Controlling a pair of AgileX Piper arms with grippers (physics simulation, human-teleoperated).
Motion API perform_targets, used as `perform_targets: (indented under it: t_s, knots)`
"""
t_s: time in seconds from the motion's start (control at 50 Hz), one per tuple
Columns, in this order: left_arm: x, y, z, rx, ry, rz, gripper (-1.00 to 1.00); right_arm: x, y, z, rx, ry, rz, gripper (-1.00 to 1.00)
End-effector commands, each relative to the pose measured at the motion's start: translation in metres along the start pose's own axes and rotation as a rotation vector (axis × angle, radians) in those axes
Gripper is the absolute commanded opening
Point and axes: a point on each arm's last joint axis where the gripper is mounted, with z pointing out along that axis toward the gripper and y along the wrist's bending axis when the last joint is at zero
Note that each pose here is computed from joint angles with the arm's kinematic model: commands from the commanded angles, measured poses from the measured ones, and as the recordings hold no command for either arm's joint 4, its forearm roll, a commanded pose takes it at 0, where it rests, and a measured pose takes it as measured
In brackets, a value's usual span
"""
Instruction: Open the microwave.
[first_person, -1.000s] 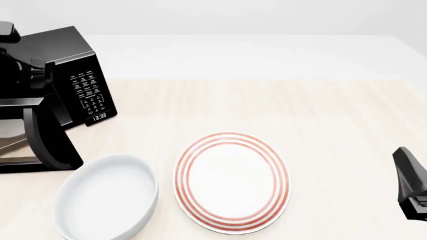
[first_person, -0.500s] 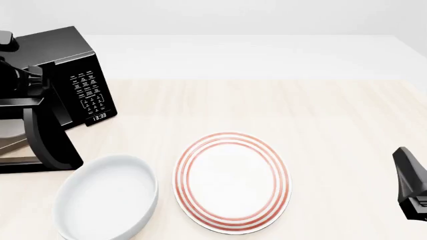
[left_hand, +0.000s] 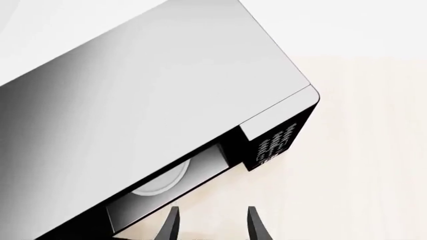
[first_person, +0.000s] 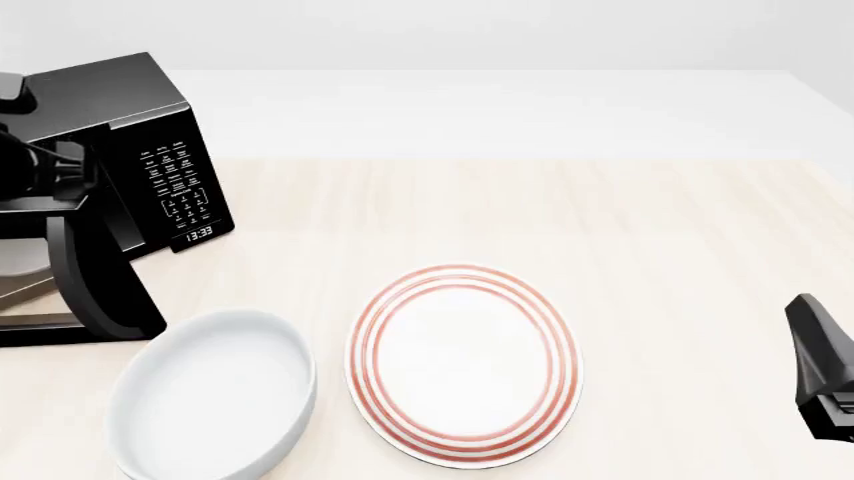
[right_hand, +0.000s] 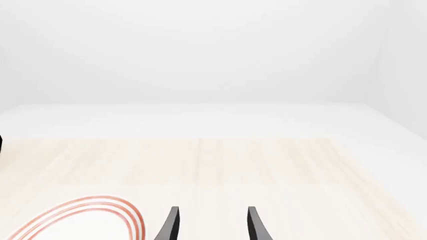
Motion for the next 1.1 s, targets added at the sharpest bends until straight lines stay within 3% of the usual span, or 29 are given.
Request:
perform_targets:
  t_s: [0.02,1.1]
  knots:
    - [0.002,0.001,-0.001,-0.004,0.004,-0.005,1.0,0.0,0.0,0.0,0.0,0.0,0.0,1.0]
    - [0.024,0.005,-0.028,-0.025,0.014,-0.018,1.0,0.0,0.0,0.0,0.0,0.0,0.0,1.0]
